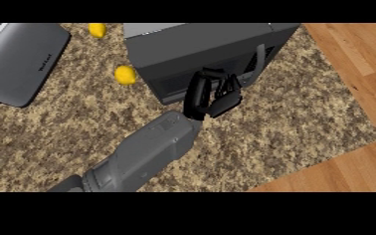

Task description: Pick up the milk, place it into the microwave and close the microwave

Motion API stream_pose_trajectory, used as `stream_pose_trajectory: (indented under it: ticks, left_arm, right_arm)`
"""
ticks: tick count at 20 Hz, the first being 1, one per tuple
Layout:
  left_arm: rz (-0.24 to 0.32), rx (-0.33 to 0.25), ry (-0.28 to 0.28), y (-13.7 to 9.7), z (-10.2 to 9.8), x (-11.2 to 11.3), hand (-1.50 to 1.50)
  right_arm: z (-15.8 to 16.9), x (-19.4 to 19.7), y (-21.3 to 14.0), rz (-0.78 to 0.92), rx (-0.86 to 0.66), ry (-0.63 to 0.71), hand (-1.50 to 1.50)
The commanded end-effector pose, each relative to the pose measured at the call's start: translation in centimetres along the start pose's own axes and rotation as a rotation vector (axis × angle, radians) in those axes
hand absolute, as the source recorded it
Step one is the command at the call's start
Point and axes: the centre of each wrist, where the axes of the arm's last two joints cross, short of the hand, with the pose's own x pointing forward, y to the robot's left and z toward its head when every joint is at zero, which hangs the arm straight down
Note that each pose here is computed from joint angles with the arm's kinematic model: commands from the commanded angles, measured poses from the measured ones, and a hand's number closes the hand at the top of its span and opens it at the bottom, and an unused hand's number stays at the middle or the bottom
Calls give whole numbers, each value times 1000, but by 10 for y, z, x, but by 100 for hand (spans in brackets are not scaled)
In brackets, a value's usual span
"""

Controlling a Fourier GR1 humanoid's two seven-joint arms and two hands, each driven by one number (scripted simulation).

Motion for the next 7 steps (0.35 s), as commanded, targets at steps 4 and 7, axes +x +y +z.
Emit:
stream_pose_trajectory:
  ticks: [4,7]
  left_arm:
    - [-21,44,-18,5,-30,12,150]
    - [-19,50,-15,5,-28,10,150]
  right_arm:
    - [-3,1,-8,-27,6,-24,-150]
    - [-7,3,-10,-26,12,-21,-150]
